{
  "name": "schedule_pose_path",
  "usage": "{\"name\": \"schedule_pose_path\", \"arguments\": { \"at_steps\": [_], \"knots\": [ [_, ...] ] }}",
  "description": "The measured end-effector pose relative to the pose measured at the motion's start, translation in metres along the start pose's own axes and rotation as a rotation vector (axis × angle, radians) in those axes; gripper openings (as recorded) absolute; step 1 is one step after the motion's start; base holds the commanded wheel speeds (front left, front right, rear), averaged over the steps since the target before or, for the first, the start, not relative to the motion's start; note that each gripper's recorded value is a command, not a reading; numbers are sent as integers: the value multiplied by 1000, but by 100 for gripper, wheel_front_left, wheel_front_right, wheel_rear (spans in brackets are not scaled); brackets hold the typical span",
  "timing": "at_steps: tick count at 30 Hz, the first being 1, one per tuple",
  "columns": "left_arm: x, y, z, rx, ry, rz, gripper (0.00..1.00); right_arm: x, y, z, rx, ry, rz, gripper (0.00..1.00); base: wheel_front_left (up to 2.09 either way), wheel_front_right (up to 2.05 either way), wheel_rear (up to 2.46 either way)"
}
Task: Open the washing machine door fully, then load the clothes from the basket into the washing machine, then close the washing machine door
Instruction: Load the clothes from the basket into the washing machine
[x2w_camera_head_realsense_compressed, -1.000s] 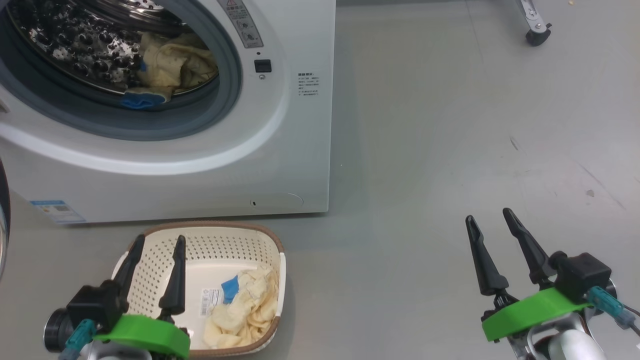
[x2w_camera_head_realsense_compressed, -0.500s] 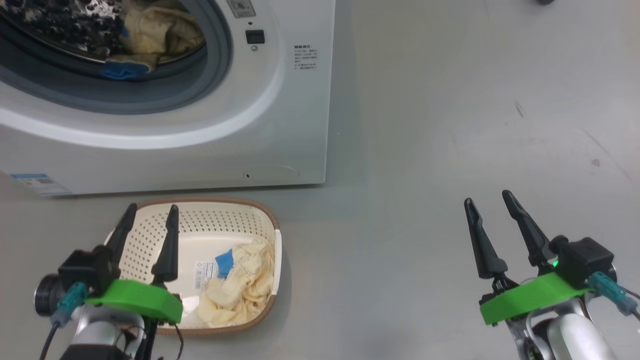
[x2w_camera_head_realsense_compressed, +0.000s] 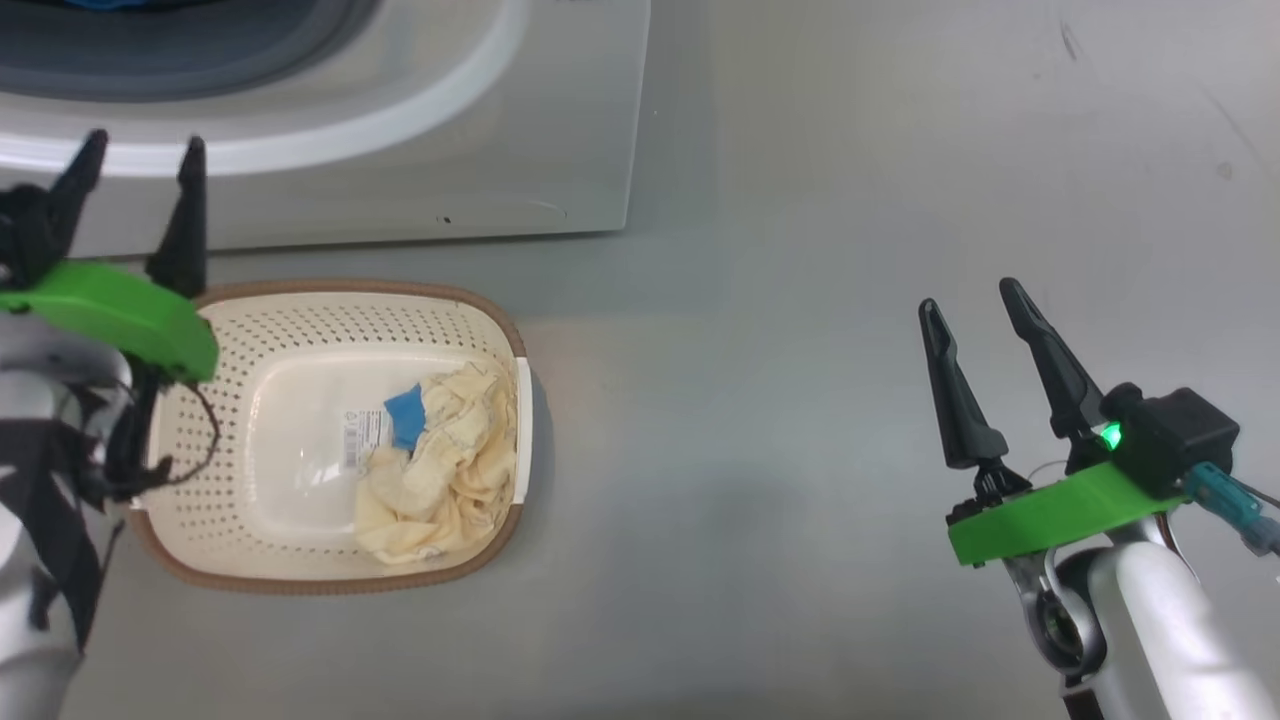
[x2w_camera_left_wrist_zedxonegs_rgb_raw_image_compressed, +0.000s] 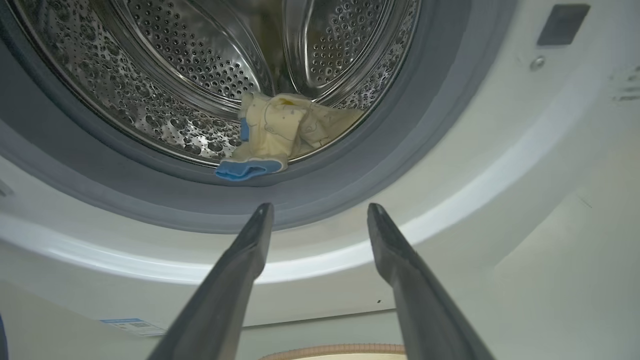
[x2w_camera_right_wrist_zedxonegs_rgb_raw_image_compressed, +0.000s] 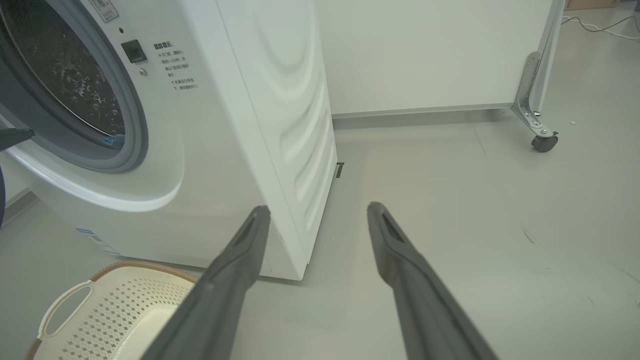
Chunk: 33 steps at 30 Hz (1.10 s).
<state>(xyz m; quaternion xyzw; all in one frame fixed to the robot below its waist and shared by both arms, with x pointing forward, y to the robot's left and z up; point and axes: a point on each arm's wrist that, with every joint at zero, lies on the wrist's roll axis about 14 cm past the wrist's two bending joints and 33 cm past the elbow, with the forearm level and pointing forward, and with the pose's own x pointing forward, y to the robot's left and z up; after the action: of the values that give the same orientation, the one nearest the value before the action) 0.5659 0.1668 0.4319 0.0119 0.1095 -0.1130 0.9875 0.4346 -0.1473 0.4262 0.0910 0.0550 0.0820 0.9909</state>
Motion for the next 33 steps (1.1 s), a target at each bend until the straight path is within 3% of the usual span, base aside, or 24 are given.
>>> {"name": "schedule_pose_path", "arguments": {
  "at_steps": [16,33],
  "knots": [
    [106,39,-26,0,244,8,100,26,-24,-33,-12,63,-41,100,0,0,0],
    [146,55,-50,107,396,24,100,32,-36,-48,-10,92,-76,100,0,0,0]
  ]
}}
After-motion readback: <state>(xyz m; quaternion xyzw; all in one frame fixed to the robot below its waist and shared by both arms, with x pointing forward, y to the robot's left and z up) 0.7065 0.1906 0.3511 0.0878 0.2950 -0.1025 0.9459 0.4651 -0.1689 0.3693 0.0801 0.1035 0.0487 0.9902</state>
